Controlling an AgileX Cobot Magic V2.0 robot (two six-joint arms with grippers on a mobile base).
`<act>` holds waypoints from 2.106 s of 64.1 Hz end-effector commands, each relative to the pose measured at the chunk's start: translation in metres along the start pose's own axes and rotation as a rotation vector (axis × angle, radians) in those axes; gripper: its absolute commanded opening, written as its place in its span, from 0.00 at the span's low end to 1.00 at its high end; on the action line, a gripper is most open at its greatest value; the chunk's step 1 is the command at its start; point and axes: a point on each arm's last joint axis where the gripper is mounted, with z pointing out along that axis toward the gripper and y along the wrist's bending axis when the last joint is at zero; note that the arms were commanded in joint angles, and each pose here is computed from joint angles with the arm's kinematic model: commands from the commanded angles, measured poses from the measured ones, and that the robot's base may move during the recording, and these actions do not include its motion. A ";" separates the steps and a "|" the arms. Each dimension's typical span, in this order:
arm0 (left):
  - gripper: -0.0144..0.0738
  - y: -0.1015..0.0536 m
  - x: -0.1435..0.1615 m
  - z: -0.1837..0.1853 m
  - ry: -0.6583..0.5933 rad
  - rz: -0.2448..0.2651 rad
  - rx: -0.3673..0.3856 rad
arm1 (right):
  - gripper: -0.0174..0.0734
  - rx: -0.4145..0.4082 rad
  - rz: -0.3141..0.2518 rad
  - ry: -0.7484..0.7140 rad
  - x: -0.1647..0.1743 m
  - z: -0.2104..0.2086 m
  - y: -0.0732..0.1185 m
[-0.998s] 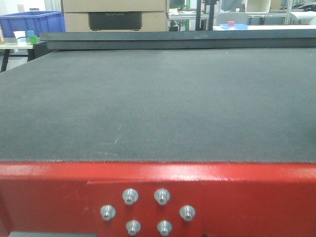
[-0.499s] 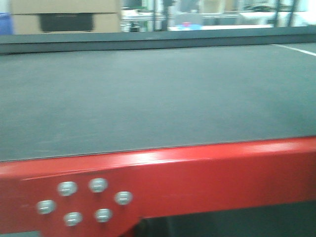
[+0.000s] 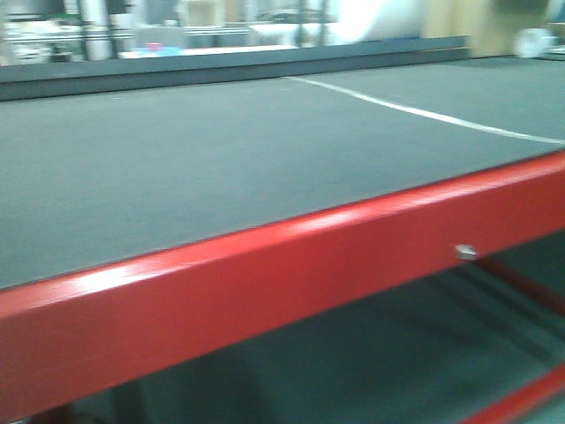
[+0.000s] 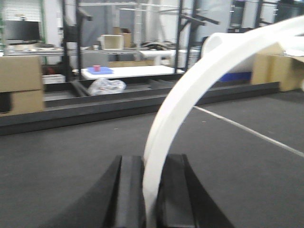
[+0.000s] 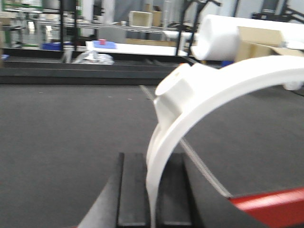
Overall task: Grab PVC pipe and place in blue bin
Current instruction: 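Hold the clamp in both grippers while driving toward the blue bin shelves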
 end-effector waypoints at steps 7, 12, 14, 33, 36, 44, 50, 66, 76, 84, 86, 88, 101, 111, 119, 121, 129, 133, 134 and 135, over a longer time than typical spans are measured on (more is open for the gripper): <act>0.04 0.000 -0.004 -0.001 -0.030 -0.011 0.000 | 0.01 0.007 -0.001 -0.028 -0.003 -0.001 -0.001; 0.04 0.000 -0.004 -0.001 -0.030 -0.011 0.000 | 0.01 0.007 -0.001 -0.028 -0.003 -0.001 -0.001; 0.04 0.000 -0.004 -0.001 -0.030 -0.011 0.000 | 0.01 0.007 -0.001 -0.028 -0.003 -0.001 -0.001; 0.04 0.000 -0.004 -0.001 -0.030 -0.011 0.000 | 0.01 0.007 -0.001 -0.028 -0.003 -0.001 -0.001; 0.04 0.000 -0.004 -0.001 -0.030 -0.011 0.000 | 0.01 0.007 -0.001 -0.028 -0.003 -0.001 -0.001; 0.04 0.000 -0.004 -0.001 -0.030 -0.011 0.000 | 0.01 0.007 -0.001 -0.028 -0.003 -0.001 -0.001; 0.04 0.000 -0.004 -0.001 -0.030 -0.011 0.000 | 0.01 0.007 -0.001 -0.028 -0.003 -0.001 -0.001; 0.04 0.000 -0.004 -0.001 -0.030 -0.011 0.000 | 0.01 0.007 -0.001 -0.028 -0.003 -0.001 -0.001; 0.04 0.000 -0.004 -0.001 -0.030 -0.011 0.000 | 0.01 0.007 -0.001 -0.028 -0.003 -0.001 -0.001; 0.04 0.000 -0.004 -0.001 -0.030 -0.011 0.000 | 0.01 0.007 -0.001 -0.028 -0.003 -0.001 -0.001; 0.04 0.000 -0.004 -0.001 -0.030 -0.011 0.000 | 0.01 0.007 -0.001 -0.028 -0.003 -0.001 -0.001; 0.04 0.000 -0.004 -0.001 -0.030 -0.011 0.000 | 0.01 0.007 -0.001 -0.028 -0.003 -0.001 -0.001; 0.04 0.000 -0.004 -0.001 -0.030 -0.011 0.000 | 0.01 0.007 -0.001 -0.028 -0.003 -0.001 -0.001; 0.04 0.000 -0.004 -0.001 -0.030 -0.011 0.000 | 0.01 0.007 -0.001 -0.028 -0.003 -0.001 -0.001; 0.04 0.000 -0.004 -0.001 -0.030 -0.011 0.000 | 0.01 0.007 -0.001 -0.028 -0.003 -0.001 -0.001; 0.04 0.000 -0.004 -0.001 -0.030 -0.011 0.000 | 0.01 0.007 -0.001 -0.028 -0.003 -0.001 -0.001; 0.04 0.000 -0.005 -0.001 -0.032 -0.011 0.001 | 0.01 0.007 -0.001 -0.028 -0.003 -0.001 -0.001; 0.04 0.000 -0.005 -0.001 -0.032 -0.011 0.001 | 0.01 0.007 -0.001 -0.028 -0.003 -0.001 -0.001; 0.04 0.000 -0.005 -0.001 -0.032 -0.011 0.001 | 0.01 0.007 -0.001 -0.028 -0.003 -0.001 -0.001; 0.04 0.000 -0.005 -0.001 -0.032 -0.011 0.001 | 0.01 0.007 -0.001 -0.028 -0.003 -0.001 -0.001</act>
